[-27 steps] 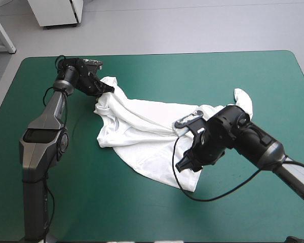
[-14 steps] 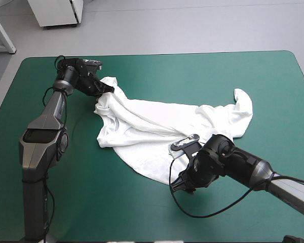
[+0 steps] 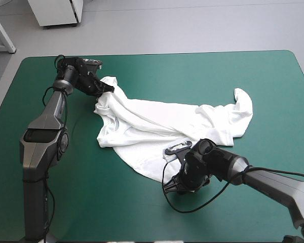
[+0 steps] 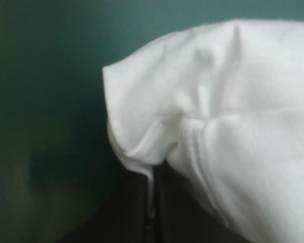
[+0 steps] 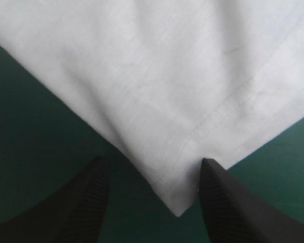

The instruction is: Fold the cloth

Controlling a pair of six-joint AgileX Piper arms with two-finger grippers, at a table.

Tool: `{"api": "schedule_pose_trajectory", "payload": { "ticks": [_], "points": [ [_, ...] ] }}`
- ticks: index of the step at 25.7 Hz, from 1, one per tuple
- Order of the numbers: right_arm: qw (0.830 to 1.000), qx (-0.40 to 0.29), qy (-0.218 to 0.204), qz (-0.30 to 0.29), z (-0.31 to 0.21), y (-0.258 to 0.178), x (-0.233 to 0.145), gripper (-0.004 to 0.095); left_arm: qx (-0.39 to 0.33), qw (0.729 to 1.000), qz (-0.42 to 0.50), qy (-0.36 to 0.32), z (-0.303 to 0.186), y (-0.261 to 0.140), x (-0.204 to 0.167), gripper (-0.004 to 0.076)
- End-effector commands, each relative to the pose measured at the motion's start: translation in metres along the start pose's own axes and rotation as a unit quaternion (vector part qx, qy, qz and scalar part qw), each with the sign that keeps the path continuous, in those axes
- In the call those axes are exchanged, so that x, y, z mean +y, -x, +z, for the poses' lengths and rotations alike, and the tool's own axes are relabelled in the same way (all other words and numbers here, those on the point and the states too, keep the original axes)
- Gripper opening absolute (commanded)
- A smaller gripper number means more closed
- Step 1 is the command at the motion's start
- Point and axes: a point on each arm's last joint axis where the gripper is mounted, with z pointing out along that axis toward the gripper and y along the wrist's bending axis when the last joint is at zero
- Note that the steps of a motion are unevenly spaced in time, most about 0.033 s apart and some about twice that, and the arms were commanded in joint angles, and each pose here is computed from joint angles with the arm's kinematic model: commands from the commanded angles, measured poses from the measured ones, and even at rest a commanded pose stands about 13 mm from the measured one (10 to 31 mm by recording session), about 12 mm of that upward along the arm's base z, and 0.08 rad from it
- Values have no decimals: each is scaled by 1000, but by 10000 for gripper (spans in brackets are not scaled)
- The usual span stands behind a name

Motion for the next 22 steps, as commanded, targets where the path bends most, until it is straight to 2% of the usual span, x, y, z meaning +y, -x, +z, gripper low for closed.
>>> {"api": "schedule_pose_trajectory", "payload": {
  "ticks": [1,3,5,6,7,11,15,18,22],
  "points": [
    [1000,0,10,5,6,-6,0,509,-57,998,2,2,-40,13,-5,-22],
    [1000,17,8,9,17,-15,-3,456,-60,998,2,2,-40,13,-5,-22],
    [1000,22,6,9,22,-18,-4,324,-61,998,1,1,-40,14,-5,-22],
    [1000,21,3,6,22,-18,-5,201,-61,998,0,-1,-40,14,-6,-22],
    [1000,20,2,5,22,-18,-5,7,-62,998,0,-3,-40,14,-6,-22],
    [1000,22,0,-4,16,-14,-4,-17,-58,998,-4,-16,-42,14,-9,-22],
    [999,-18,-29,-34,-20,4,-5,-17,-63,998,5,-18,-65,19,-12,-22],
    [993,-84,-62,-51,-64,20,-7,-17,-102,995,16,-10,-97,27,-15,-22],
    [978,-170,-108,-59,-129,32,-15,-17,-155,987,36,18,-151,29,-19,-22]
  ]
}}
